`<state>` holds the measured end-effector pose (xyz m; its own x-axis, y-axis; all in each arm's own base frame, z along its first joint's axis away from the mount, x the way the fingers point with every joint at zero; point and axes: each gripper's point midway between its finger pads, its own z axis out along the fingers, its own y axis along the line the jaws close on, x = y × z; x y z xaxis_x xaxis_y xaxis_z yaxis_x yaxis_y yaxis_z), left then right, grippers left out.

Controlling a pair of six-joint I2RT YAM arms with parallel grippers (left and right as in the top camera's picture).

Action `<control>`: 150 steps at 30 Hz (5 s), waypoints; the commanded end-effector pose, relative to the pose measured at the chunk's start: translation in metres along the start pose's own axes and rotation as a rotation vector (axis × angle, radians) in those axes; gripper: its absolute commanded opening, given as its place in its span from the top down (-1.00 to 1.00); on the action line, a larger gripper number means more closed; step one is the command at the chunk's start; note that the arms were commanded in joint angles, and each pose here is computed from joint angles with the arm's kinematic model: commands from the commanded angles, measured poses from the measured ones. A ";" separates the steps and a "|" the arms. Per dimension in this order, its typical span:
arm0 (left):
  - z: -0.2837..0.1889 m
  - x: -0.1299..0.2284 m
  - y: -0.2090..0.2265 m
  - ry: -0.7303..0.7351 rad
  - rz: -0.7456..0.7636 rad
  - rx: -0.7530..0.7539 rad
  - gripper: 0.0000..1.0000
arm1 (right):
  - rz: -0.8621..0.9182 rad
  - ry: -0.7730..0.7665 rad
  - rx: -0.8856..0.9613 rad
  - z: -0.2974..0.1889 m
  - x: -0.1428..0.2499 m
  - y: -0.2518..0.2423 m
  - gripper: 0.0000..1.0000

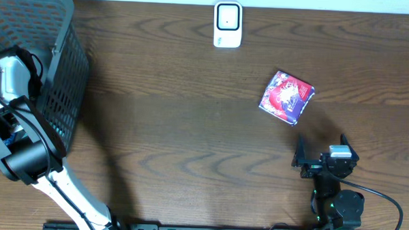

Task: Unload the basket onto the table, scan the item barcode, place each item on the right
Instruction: 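Move the left gripper into the basket and grasp the green wipes pack, then carry the green wipes pack to the scanner and drop it nearby, then reach the left gripper into the basket and grasp the orange tissue box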

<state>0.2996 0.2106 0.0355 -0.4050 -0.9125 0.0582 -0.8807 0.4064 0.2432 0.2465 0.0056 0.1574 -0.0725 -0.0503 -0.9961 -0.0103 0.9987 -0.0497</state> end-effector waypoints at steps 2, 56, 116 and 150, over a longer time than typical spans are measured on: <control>0.028 0.008 0.015 0.036 0.046 -0.131 -0.69 | -0.011 0.001 0.009 0.000 0.001 -0.002 -0.98; -0.388 0.273 -0.104 -0.739 0.919 1.105 0.86 | -0.010 0.001 0.009 0.000 0.001 -0.002 -0.98; -0.187 -0.085 0.053 -0.752 0.085 0.016 -0.74 | -0.011 0.001 0.009 0.000 0.001 -0.002 -0.98; -0.008 -0.096 0.031 -0.413 0.313 -0.249 0.85 | -0.010 0.001 0.009 0.000 0.001 -0.002 -0.99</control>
<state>0.3175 0.3122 0.0527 -0.7475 -0.6235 -0.2291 -0.6397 0.5825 0.5015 0.2465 0.0057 0.1574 -0.0724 -0.0503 -0.9961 -0.0107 0.9987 -0.0497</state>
